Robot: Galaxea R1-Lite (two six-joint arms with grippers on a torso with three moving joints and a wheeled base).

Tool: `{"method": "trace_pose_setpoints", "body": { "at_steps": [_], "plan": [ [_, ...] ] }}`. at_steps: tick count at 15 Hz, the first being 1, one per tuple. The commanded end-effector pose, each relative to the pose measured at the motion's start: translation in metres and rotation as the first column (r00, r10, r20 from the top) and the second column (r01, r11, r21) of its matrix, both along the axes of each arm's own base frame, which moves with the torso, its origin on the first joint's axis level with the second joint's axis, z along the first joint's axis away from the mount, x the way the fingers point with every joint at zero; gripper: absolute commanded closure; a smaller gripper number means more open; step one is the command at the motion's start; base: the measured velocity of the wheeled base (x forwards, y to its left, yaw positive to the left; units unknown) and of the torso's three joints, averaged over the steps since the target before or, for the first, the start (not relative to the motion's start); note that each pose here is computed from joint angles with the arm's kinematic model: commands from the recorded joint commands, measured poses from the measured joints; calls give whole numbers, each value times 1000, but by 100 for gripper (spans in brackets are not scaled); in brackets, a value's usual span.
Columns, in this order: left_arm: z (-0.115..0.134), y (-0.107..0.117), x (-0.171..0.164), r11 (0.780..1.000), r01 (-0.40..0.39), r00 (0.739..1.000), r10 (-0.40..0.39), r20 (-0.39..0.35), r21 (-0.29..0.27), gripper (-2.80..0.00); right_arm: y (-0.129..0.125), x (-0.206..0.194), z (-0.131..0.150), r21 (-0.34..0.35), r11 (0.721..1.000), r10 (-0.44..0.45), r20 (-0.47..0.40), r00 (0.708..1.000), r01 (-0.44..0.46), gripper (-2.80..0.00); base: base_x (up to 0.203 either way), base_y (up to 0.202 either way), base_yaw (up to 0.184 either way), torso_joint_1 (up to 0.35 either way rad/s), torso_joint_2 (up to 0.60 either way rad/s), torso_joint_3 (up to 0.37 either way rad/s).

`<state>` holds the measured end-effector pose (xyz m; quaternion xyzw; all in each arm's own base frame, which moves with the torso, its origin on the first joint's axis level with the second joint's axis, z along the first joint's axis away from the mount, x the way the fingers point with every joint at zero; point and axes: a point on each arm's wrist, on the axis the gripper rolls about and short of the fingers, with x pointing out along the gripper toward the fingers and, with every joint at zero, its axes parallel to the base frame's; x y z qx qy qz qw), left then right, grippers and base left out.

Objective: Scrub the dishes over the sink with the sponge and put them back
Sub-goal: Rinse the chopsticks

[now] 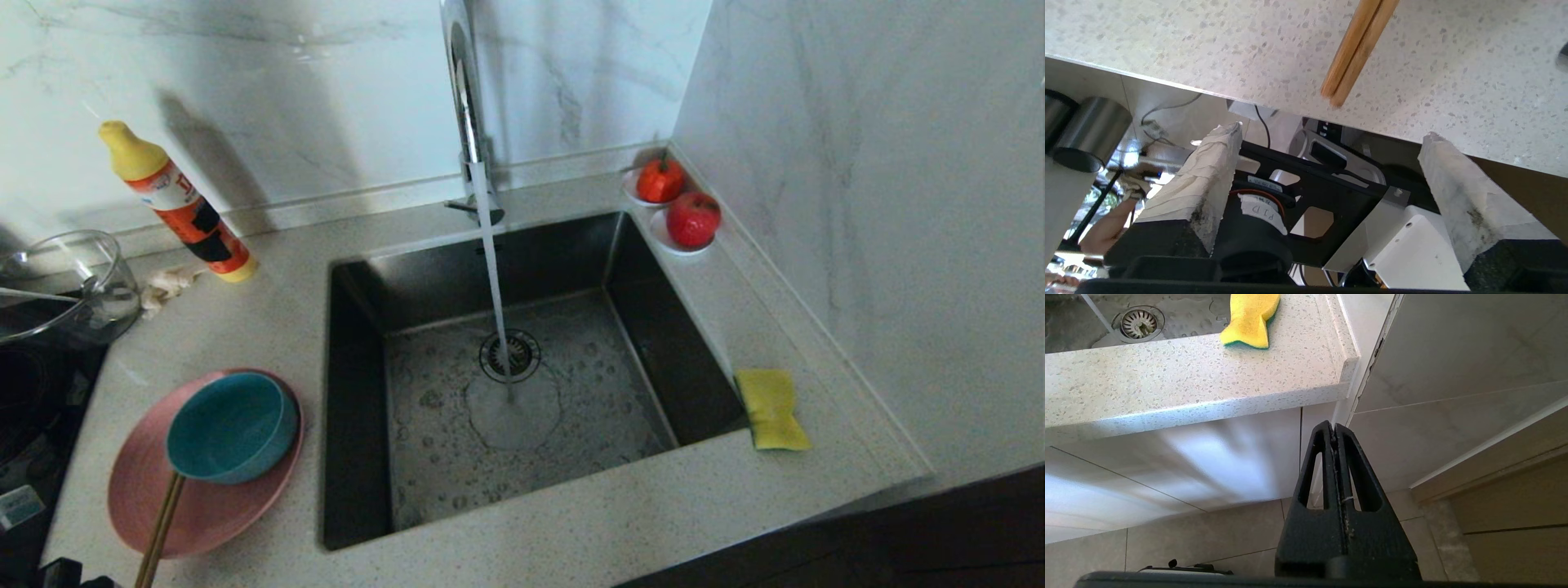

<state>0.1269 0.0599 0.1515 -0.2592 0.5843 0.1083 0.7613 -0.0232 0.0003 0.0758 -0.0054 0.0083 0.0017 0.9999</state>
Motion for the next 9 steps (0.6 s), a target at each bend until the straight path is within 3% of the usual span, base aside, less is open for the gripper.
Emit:
{"method": "trace_pose_setpoints", "body": {
  "at_steps": [1, 9],
  "plan": [
    [-8, 3, 9, 1000, 7, 999, -8, -51, -28, -280, 0, 0, 0, 0, 1000, 1, 0, 1000, -1, 0, 0, 0, 0, 0, 0, 0],
    [-11, 2, 21, 998, 61, 995, -62, -77, -17, -280, 0, 0, 0, -1, 1000, 0, 0, 1000, 0, 0, 0, 0, 0, 0, 0, 0]
  ]
}}
